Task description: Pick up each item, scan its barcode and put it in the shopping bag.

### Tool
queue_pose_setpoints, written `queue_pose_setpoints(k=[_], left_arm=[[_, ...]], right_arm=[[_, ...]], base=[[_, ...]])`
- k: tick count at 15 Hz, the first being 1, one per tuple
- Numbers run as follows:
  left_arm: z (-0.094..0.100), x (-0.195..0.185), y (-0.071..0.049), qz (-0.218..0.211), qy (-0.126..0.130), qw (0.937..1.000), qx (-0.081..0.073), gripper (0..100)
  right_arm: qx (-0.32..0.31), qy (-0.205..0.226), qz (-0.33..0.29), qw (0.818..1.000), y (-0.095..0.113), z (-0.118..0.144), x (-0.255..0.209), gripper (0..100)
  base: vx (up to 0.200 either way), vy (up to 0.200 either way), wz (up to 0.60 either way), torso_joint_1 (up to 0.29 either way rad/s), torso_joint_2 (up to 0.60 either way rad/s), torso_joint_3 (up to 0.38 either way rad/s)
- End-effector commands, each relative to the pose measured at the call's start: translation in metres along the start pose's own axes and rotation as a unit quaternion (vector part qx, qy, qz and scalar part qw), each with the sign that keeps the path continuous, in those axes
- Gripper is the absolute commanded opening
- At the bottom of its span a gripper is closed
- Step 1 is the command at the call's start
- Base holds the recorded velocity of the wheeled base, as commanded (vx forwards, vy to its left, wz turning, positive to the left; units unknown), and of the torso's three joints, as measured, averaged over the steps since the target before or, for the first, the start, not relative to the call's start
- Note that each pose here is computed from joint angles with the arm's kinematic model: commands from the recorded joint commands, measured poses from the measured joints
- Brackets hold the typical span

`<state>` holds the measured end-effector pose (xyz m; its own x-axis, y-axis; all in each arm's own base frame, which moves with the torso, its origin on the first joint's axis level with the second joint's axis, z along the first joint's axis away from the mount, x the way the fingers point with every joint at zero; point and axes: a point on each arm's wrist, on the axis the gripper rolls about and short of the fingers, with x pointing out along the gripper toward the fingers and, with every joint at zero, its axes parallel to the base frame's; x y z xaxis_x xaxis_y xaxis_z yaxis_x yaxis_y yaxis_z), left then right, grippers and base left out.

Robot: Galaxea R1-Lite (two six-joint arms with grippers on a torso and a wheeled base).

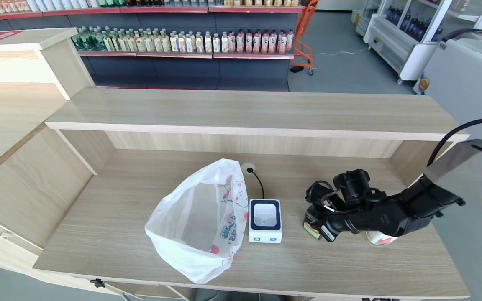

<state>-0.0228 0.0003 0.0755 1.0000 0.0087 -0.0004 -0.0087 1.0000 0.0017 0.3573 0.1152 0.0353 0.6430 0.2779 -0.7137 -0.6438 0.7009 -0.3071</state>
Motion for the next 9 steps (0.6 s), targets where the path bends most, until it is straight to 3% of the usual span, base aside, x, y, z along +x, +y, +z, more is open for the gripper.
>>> queue_pose_setpoints(k=[1,5,7,9], left_arm=[[0.000,0.000,0.000,0.000,0.000,1.0000,0.000,100],[0.000,0.000,0.000,0.000,0.000,1.0000,0.000,100],[0.000,0.000,0.000,0.000,0.000,1.0000,0.000,100],[0.000,0.000,0.000,0.000,0.000,1.0000,0.000,100]], right_arm=[[0.001,-0.008,-0.001,1.000,-0.001,0.003,-0.004,0],[0.049,-0.054,0.002,0.997,-0.006,0.017,-0.040,0],[0.105,-0.095,-0.018,0.990,-0.012,0.027,-0.081,0],[0.141,-0.134,-0.070,0.978,-0.020,0.018,-0.145,0]], base=[[0.000,0.000,0.00,0.000,0.00,0.000],[0.000,0.000,0.00,0.000,0.00,0.000],[0.000,0.000,0.00,0.000,0.00,0.000],[0.000,0.000,0.00,0.000,0.00,0.000]])
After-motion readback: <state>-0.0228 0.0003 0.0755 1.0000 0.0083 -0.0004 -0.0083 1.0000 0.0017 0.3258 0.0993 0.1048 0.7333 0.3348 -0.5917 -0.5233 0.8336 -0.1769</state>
